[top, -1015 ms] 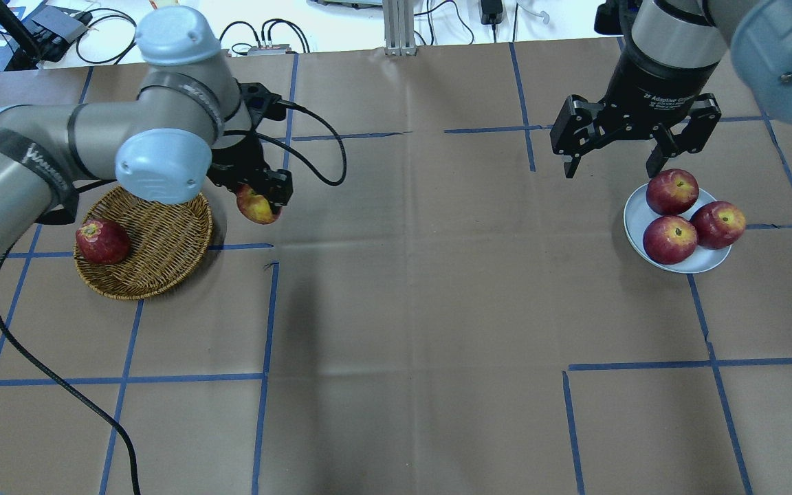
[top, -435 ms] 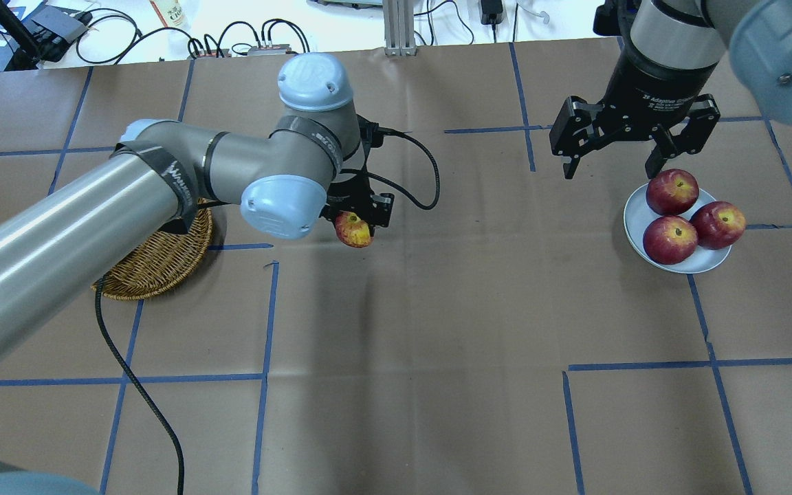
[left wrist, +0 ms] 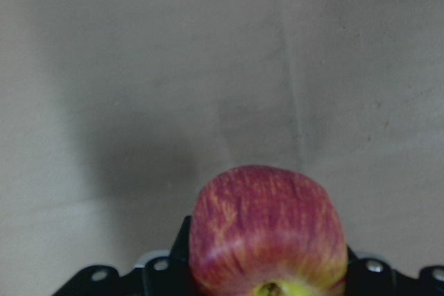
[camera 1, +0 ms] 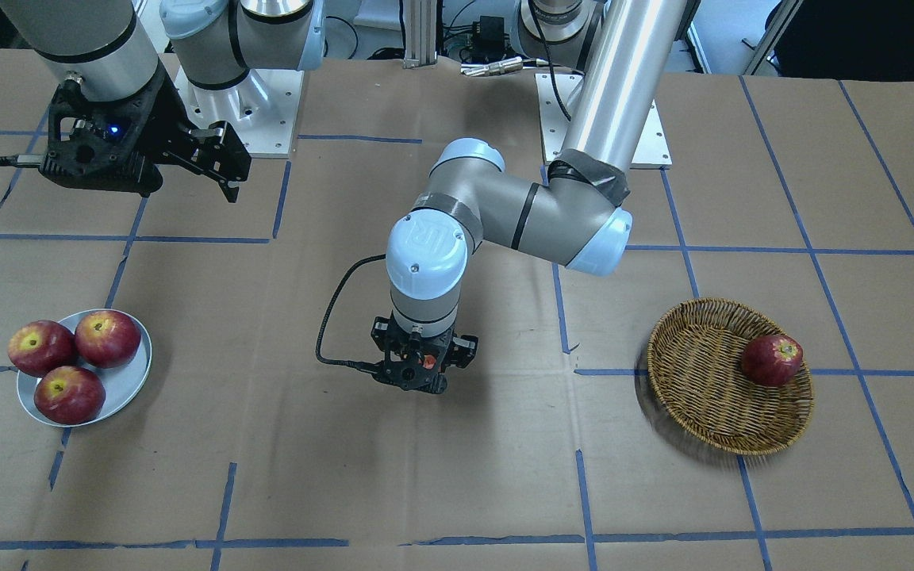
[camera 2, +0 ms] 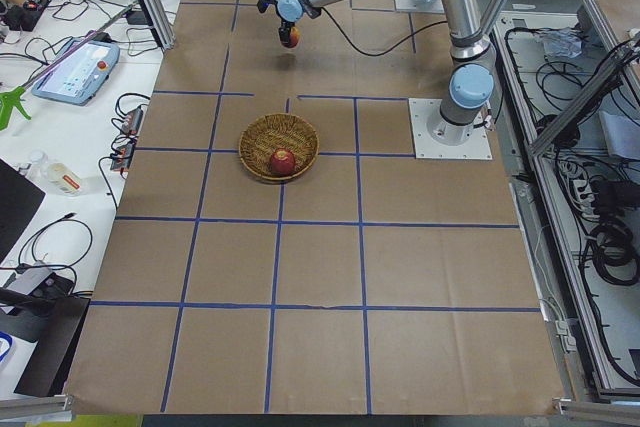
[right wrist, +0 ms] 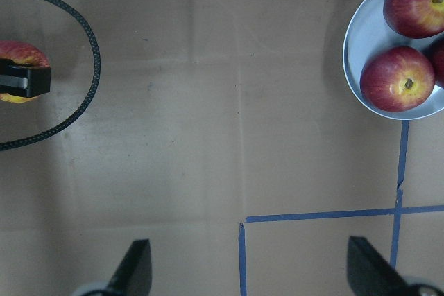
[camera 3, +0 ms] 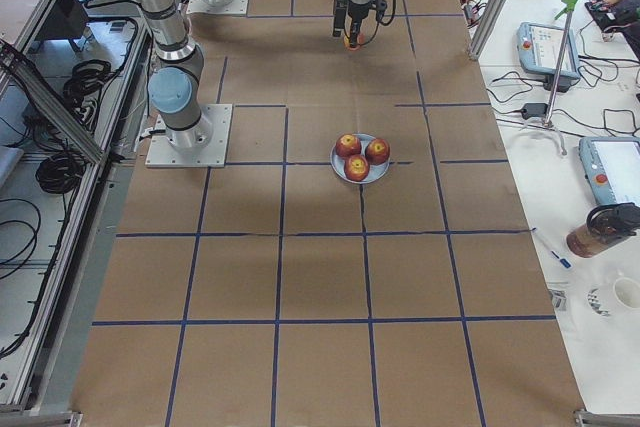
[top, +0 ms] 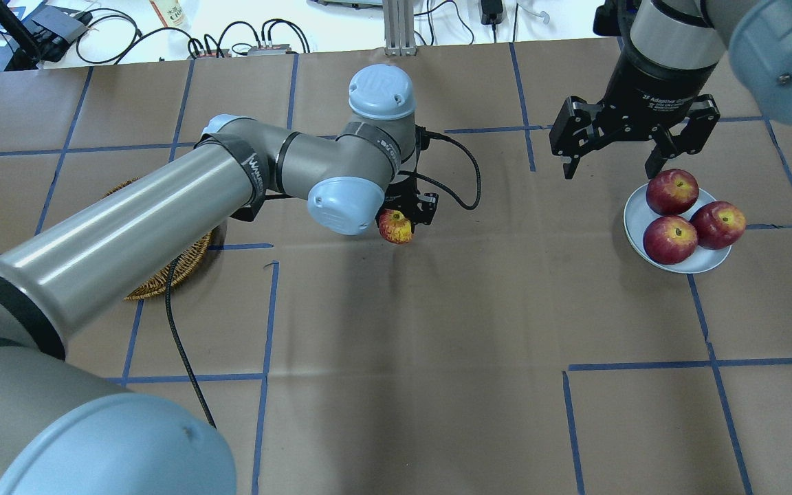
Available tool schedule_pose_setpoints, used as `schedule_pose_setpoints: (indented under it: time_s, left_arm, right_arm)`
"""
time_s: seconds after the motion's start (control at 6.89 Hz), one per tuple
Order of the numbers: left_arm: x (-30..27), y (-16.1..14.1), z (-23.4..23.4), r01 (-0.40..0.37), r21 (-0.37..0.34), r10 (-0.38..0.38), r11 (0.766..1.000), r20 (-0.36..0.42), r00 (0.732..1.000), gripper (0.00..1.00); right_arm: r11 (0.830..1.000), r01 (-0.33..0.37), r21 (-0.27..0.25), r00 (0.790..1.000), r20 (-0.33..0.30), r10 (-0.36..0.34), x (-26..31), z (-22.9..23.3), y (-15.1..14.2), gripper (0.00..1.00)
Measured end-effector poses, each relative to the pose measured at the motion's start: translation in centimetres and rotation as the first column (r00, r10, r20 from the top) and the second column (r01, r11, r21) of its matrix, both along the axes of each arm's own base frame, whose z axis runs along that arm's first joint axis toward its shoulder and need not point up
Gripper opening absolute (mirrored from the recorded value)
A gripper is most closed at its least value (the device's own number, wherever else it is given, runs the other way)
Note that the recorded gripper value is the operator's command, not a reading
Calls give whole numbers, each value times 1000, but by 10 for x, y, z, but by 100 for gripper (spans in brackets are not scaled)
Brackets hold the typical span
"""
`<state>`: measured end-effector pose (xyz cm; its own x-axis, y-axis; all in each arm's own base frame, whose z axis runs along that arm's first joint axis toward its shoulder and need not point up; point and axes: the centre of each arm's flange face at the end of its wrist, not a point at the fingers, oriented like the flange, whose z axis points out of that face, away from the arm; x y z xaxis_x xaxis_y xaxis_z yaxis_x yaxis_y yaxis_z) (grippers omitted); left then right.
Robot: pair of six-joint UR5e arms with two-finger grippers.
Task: Transfer apple from basket to plate
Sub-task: 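Lift the apple with the left gripper and carry it toward the table center, then lower the apple onto the table and open the left gripper, raising it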
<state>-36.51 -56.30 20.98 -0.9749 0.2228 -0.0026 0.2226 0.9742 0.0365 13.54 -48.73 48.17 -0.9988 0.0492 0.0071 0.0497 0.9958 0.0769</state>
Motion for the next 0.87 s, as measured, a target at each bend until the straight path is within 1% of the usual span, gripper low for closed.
schedule_pose_setpoints:
  time_s: [0.29,0.44,0.87]
  left_arm:
    - [-5,2,-10,11,12,-11,1000,10,1000,32]
    - [-5,3,-14,13,19,-13,1000,12,1000,36]
    - [-7,1,-19,15,23,-15,1000,12,1000,63]
  right_arm:
    - [1000,-2,-1,1000,0,2,0,0,0,100]
    - [1000,-8,-1,1000,1,8,0,0,0,100]
    - [999,-35,0,999,5,35,-2,0,-1,100]
